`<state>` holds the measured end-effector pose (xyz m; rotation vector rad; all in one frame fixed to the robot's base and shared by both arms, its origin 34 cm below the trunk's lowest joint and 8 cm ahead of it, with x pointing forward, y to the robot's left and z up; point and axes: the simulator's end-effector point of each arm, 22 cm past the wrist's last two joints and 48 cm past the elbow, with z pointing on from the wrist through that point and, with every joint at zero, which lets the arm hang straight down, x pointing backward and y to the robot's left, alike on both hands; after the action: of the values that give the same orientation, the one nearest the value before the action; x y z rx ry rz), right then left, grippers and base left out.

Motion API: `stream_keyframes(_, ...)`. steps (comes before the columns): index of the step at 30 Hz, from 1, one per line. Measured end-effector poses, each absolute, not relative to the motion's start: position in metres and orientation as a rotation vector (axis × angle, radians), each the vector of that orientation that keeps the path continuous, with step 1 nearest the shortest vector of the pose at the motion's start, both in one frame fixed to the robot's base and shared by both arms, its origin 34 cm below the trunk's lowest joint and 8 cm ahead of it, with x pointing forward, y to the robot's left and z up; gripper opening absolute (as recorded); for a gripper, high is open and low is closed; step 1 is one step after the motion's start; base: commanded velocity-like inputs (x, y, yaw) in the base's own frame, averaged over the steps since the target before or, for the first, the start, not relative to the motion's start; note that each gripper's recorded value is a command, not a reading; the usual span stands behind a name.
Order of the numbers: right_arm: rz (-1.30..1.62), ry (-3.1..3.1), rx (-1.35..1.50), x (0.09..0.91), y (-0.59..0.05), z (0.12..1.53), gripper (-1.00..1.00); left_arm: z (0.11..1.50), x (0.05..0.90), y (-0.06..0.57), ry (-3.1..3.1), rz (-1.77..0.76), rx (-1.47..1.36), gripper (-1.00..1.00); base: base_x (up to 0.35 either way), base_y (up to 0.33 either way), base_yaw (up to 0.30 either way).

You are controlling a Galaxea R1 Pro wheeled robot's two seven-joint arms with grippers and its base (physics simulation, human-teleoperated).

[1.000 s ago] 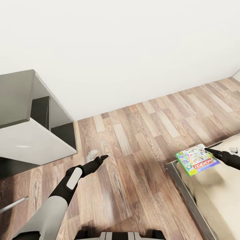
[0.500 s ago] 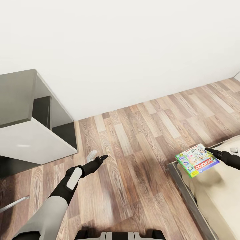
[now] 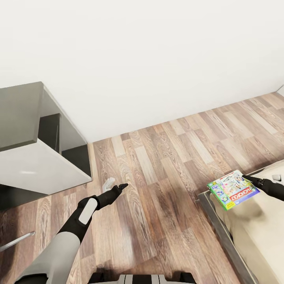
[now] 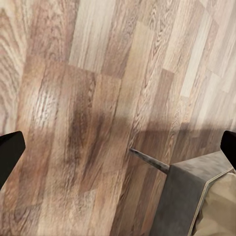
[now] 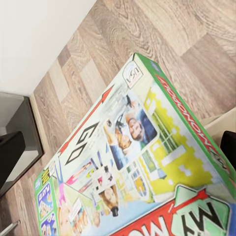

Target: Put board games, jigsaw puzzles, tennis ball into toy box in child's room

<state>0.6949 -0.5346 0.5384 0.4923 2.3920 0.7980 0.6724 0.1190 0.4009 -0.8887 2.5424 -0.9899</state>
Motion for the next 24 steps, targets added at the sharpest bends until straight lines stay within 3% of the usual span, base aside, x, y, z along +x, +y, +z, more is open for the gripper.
stream_keyframes(12, 0.798, 2.392, 0.492, 0.6949, -0.5346, 0.5384, 1.0, 0.4009, 0.6724, 0.119, 2.543, -0.99, -0.889, 1.0, -0.004, 0.0, 0.0)
stream_keyframes(24, 0.798, 2.392, 0.491, 0.6951, -0.5342, 0.5381, 1.0, 0.4008, 0.6723, 0.1187, 2.544, -0.991, -0.888, 1.0, -0.151, 0.0, 0.0)
